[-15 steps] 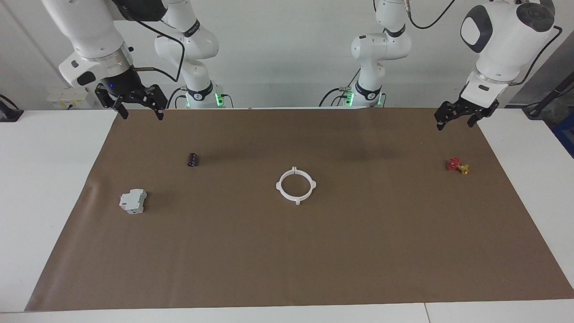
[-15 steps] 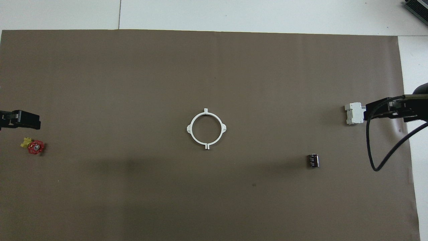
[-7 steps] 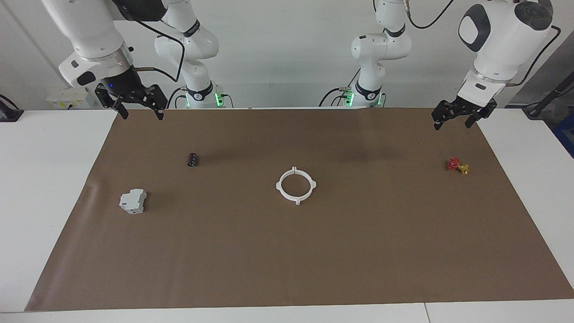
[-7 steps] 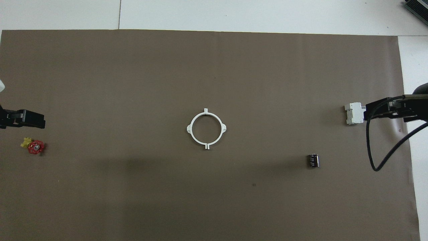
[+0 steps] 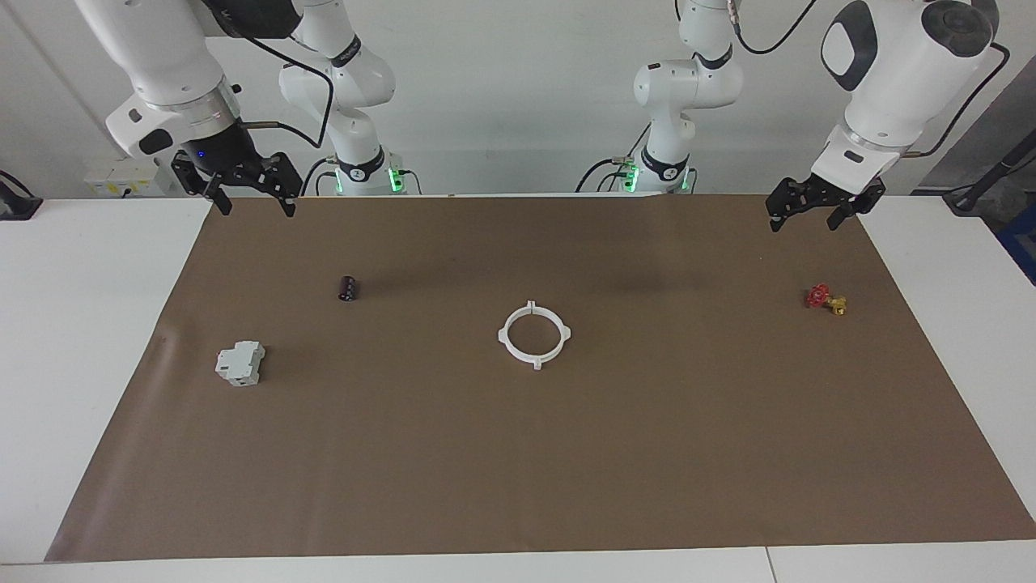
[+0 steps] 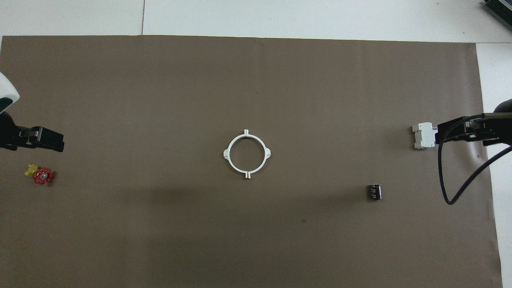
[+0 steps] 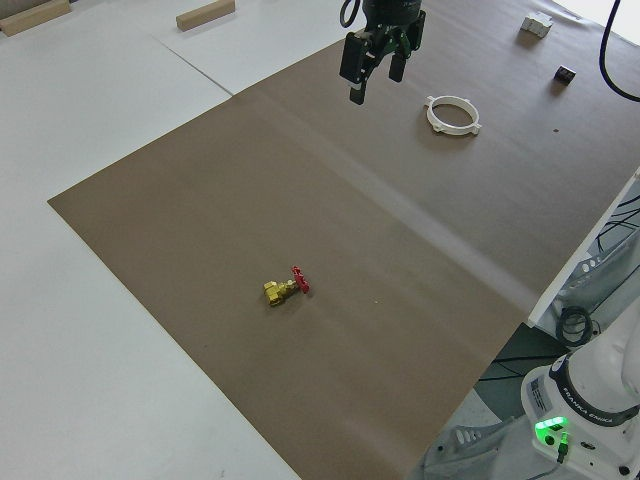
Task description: Assemble drain pipe with both arms
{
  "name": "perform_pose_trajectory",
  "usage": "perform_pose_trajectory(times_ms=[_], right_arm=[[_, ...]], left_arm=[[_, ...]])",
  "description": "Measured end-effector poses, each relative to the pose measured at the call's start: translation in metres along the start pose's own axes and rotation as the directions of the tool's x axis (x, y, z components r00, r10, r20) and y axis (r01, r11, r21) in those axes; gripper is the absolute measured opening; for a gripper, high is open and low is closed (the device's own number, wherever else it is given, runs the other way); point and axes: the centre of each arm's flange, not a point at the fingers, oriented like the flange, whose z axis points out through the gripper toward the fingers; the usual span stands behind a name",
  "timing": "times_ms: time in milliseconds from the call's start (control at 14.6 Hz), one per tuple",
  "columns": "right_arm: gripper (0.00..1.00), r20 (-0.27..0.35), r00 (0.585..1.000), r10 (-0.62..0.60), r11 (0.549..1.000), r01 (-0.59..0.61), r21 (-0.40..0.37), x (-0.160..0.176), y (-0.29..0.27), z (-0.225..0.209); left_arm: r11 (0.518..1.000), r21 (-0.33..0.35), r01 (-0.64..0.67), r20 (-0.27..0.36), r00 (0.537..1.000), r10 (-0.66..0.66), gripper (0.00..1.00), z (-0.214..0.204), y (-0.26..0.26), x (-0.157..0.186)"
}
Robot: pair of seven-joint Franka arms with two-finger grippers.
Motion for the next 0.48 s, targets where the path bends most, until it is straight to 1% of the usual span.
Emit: perform_pose_trajectory(times_ms=[69,206,343,480], right_arm=[[1.00,0.000,1.000,0.000,1.000,0.000,0.000,0.000,0.000,0.000],[1.00,0.000,1.000,0.000,1.000,0.000,0.000,0.000,0.000,0.000],[1.00,0.000,1.000,0.000,1.000,0.000,0.000,0.000,0.000,0.000],[1.00,0.000,1.000,0.000,1.000,0.000,0.000,0.000,0.000,0.000]], left_arm=[[1.000,-0.005,0.000,-0.002,1.000,0.000,1.00,-0.012,0.006,0.003],[0.999,-0.021,0.028,0.024,0.999,-0.027,1.00,-0.022,0.022,0.006],[0.999,-0.023,0.034,0.015,0.999,-0.033,1.00,-0.029,0.041,0.009],[0.999,-0.021,0.036,0.015,0.999,-0.035,1.00,-0.017,0.050,0.012]])
